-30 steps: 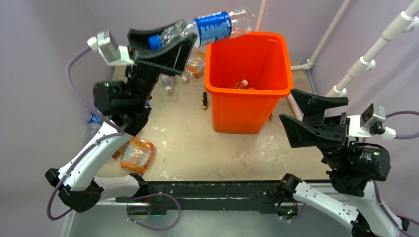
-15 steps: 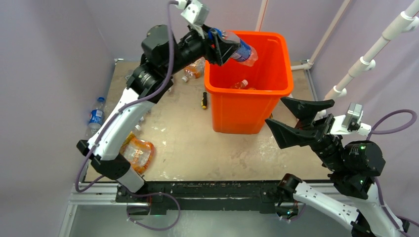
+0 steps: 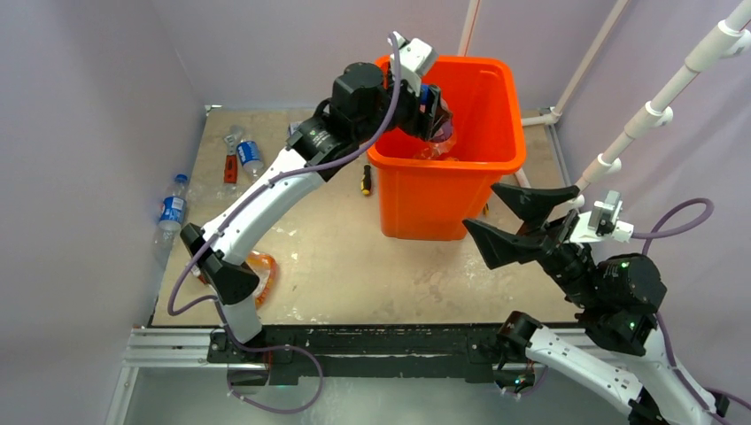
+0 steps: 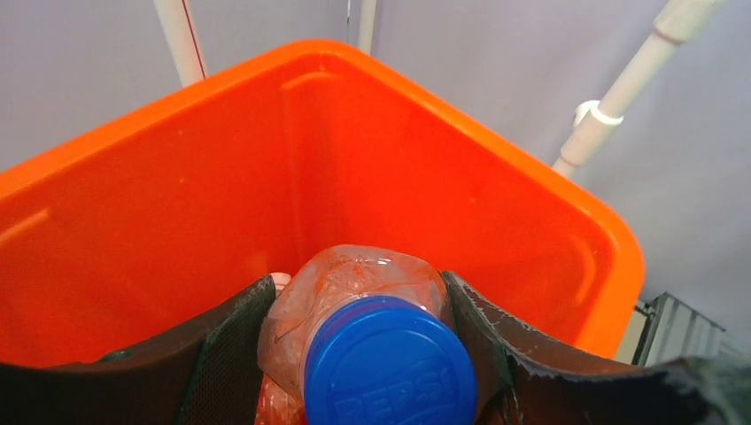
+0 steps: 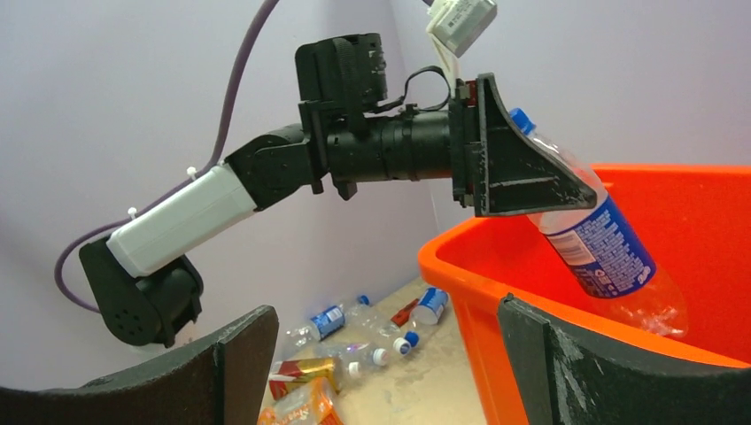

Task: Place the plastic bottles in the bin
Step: Place the plastic bottle in the trash bin.

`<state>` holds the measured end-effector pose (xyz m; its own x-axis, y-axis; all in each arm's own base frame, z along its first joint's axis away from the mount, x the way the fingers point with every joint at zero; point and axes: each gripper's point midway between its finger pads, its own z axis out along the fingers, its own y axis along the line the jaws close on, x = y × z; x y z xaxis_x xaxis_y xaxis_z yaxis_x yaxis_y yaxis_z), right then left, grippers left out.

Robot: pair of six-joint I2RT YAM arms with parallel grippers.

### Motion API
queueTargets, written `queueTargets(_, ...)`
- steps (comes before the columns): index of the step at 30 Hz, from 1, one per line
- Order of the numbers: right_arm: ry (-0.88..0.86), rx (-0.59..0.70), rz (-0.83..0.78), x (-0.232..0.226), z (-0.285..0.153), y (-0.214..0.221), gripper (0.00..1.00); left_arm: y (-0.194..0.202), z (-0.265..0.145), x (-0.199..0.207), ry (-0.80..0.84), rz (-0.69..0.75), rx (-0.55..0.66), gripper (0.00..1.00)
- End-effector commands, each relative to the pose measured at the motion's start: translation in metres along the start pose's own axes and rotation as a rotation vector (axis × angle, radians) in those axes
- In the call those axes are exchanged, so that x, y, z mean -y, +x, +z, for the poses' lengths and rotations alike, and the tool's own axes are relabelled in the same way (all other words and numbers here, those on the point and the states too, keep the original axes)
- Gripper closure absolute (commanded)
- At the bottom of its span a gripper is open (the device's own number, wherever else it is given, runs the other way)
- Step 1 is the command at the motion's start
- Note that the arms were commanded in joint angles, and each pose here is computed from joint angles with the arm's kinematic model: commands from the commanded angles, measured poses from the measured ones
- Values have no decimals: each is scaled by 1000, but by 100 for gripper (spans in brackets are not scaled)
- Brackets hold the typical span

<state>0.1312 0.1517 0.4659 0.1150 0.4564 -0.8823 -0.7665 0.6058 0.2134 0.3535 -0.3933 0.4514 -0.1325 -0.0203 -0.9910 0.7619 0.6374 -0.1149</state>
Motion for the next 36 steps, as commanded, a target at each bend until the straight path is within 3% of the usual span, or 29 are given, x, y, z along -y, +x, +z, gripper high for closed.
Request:
queueTargets(1, 27, 9, 18, 5, -1, 2, 1, -11, 9, -1, 1, 34, 78, 80)
queueTargets(3, 46, 6, 24, 8, -1, 3, 1, -13, 7, 5, 27, 20, 104, 51)
queueTargets(4, 70, 10, 28, 12, -2, 3, 1, -20, 3, 7, 35, 13, 130, 22)
queueTargets(5, 90, 16, 29, 16, -4, 1, 1, -27, -2, 9, 42, 6, 159, 10)
queueTargets(6, 108, 22, 29, 19, -5, 0, 1, -38, -9, 12, 50, 3, 201, 6)
queueTargets(14, 198, 45, 107, 32, -11, -2, 1, -118, -102, 19, 40, -53, 513, 1)
queueTargets(22, 165, 105, 152, 26, -20, -16, 1, -124, -194, -6, -126, -80, 624, 1)
queueTargets(25, 136, 97, 133, 23, -22, -9, 1, -106, -205, -43, -341, -89, 566, 2)
queueTargets(30, 132, 72, 114, 23, -21, 1, 1, -35, -221, -116, -816, -89, 293, 1)
queueTargets(36, 124, 100, 115, 24, -20, 5, 1, 26, -222, -146, -958, -50, 143, 1)
